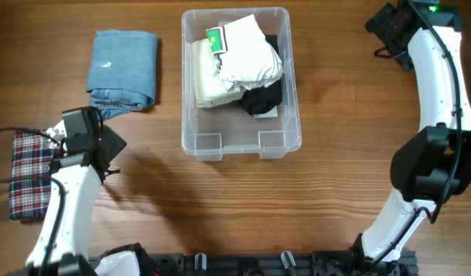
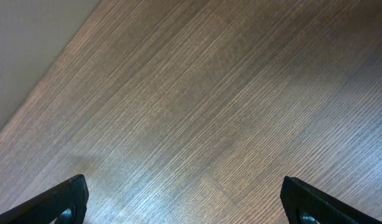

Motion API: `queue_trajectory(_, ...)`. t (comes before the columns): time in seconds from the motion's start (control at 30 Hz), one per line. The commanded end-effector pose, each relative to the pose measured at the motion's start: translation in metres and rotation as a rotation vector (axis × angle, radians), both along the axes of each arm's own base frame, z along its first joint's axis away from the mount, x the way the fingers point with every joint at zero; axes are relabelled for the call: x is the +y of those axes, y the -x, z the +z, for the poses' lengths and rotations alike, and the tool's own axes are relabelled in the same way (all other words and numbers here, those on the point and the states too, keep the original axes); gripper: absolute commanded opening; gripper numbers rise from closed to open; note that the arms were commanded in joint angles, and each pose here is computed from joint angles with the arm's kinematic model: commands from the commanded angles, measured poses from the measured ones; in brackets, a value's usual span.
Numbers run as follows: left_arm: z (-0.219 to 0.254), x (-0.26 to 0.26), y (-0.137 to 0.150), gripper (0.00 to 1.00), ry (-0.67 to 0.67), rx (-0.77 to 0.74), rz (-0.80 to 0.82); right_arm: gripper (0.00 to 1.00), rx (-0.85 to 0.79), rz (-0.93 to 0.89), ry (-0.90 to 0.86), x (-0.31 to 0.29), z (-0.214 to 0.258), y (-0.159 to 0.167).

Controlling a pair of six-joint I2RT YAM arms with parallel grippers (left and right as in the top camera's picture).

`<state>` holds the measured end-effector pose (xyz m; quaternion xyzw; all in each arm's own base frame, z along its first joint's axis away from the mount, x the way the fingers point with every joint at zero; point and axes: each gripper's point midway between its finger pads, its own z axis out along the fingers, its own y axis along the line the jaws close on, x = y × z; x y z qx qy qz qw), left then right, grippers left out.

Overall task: Pack container
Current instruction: 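Lower the left gripper onto the red plaid shirt and grasp it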

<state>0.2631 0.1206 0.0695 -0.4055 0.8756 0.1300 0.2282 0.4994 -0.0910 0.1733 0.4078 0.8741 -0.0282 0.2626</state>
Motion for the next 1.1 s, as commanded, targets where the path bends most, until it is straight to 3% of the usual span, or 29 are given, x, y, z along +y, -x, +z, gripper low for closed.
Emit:
queue_trajectory(0.0,0.000,0.030,0.001,1.00,-0.172,0.082,0.024,1.00,0.013,-0.004,-0.011,0.002,-0.008,-0.001)
queue_trajectory(0.13,0.011,0.029,-0.023,0.99,-0.191,0.164,-0.141,1.00,0.013,-0.004,-0.011,0.002,-0.008,-0.001)
queue_trajectory(0.3,0.049,0.045,-0.038,0.99,-0.276,0.140,-0.095,1.00,0.013,-0.004,-0.012,0.002,-0.008,-0.001)
queue_trajectory(0.43,0.080,0.069,-0.057,1.00,-0.448,0.059,-0.046,1.00,0.013,-0.004,-0.011,0.002,-0.008,-0.001)
queue_trajectory(0.5,0.076,0.064,-0.058,1.00,-0.477,0.177,-0.220,1.00,0.013,-0.004,-0.011,0.002,-0.008,-0.001)
queue_trajectory(0.57,0.054,0.051,-0.041,1.00,-0.472,0.476,-0.595,1.00,0.013,-0.004,-0.012,0.002,-0.008,-0.001)
queue_trajectory(0.6,0.050,0.051,-0.031,1.00,-0.460,0.546,-0.644,1.00,0.013,-0.004,-0.012,0.002,-0.008,-0.001)
queue_trajectory(0.73,0.039,0.054,-0.008,1.00,-0.401,0.638,-0.632,1.00,0.013,-0.004,-0.011,0.002,-0.008,-0.001)
queue_trajectory(0.9,0.032,0.075,0.002,1.00,-0.383,0.632,-0.474,1.00,0.013,-0.004,-0.011,0.002,-0.008,-0.001)
queue_trajectory(1.07,0.017,0.083,0.007,1.00,-0.353,0.692,-0.498,1.00,0.013,-0.004,-0.011,0.002,-0.008,-0.001)
